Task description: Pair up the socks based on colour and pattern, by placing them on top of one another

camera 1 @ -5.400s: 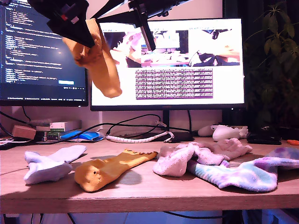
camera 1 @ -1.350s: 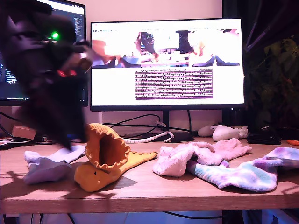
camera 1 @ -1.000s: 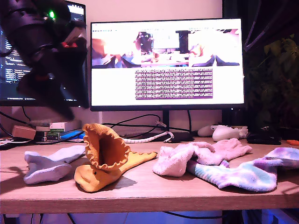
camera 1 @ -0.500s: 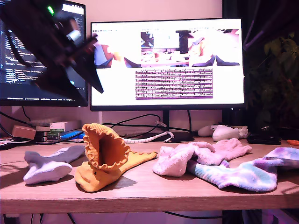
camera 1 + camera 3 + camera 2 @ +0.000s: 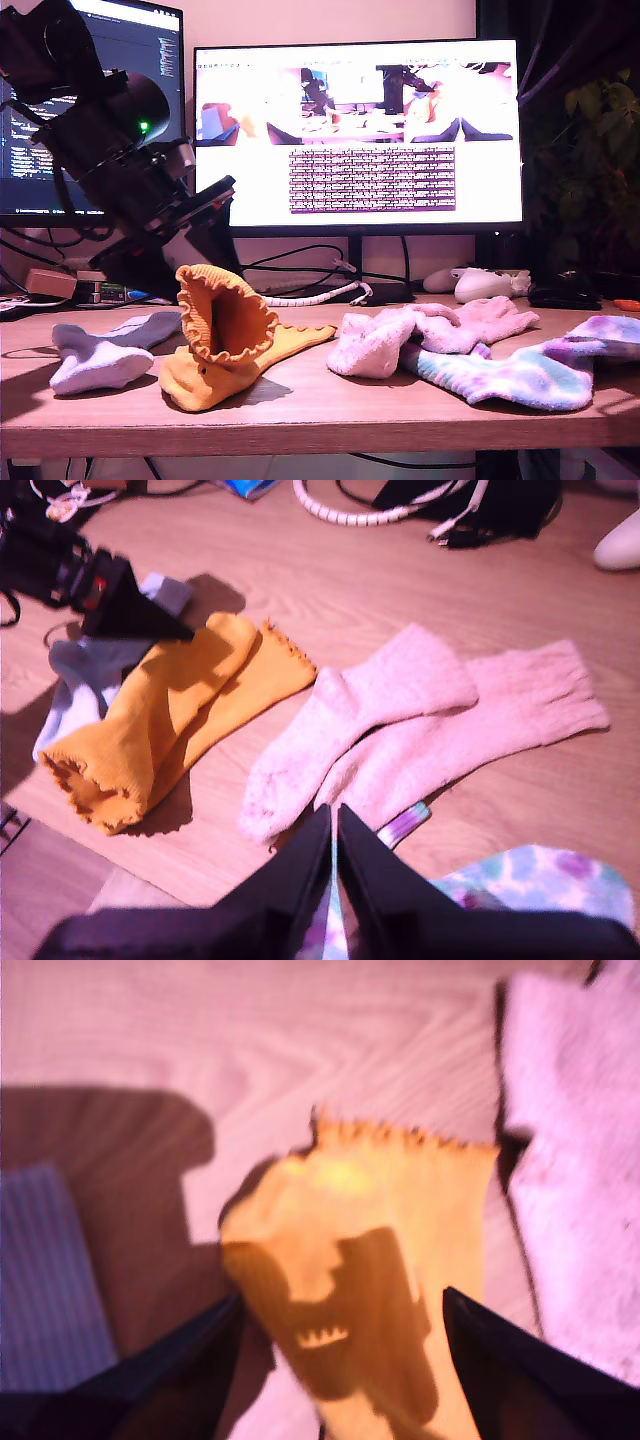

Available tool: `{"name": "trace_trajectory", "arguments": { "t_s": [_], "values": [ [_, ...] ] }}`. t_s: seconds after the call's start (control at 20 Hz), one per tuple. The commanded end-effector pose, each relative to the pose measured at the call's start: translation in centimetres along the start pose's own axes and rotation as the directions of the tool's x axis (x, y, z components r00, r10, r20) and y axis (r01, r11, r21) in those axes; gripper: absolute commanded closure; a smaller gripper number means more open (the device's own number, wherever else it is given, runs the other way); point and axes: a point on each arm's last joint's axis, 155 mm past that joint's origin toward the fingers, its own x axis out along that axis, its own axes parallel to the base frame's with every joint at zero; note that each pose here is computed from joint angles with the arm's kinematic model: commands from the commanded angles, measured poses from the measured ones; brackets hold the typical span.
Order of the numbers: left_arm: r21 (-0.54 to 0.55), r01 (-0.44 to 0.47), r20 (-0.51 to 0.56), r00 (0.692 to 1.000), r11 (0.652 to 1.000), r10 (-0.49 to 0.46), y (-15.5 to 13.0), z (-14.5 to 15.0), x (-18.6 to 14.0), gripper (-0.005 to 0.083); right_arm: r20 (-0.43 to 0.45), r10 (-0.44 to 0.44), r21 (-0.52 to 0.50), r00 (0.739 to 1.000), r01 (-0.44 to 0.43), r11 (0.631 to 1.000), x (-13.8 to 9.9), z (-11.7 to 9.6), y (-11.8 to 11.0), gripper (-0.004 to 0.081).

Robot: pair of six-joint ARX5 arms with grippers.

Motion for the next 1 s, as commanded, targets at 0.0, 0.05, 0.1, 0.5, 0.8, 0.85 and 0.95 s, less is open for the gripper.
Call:
{"name": "trace_trajectory", "arguments": {
  "t_s": [0.0, 0.05, 0.1, 0.5, 0.8, 0.85, 0.95],
  "values": [
    [0.001, 0.009, -0.017, 1.0, 1.0, -0.009, 0.1, -0.5, 1.4, 0.0211, -0.001, 0.0, 0.004, 1.0, 0.0, 1.0, 0.4, 0.1, 0.0, 0.0781],
    [-0.003, 0.007, -0.02, 1.0, 1.0, -0.007, 0.2, -0.6, 1.6, 0.0219, 0.0, 0.0, 0.006, 1.0, 0.0, 1.0, 0.6, 0.1, 0.0, 0.0781],
    [-0.012, 0.006, -0.03, 1.0, 1.0, -0.006, 0.4, -0.8, 1.9, 0.0225, 0.0, 0.0, 0.012, 1.0, 0.0, 1.0, 0.7, 0.2, 0.0, 0.0781],
    [0.001, -0.007, -0.01, 1.0, 1.0, 0.007, 0.8, -0.5, 2.8, 0.0578, 0.007, 0.002, 0.027, 1.0, -0.002, 1.0, 0.8, 0.4, 0.0, 0.0781],
    [0.03, 0.126, 0.005, 0.992, 0.992, -0.127, -1.8, 0.1, 2.6, 0.0795, 0.006, 0.001, 0.026, 1.0, -0.001, 1.0, 0.8, 0.3, 0.0, 0.0781],
    [0.047, 0.165, 0.0, 0.986, 0.985, -0.165, -2.5, 0.1, 2.5, 0.0794, 0.006, 0.001, 0.026, 1.0, -0.001, 1.0, 0.8, 0.3, 0.0, 0.0781],
    [0.093, 0.247, -0.007, 0.969, 0.965, -0.247, -4.3, 0.3, 2.1, 0.0795, 0.006, 0.001, 0.026, 1.0, -0.002, 1.0, 0.8, 0.3, 0.0, 0.0781]
  ]
}}
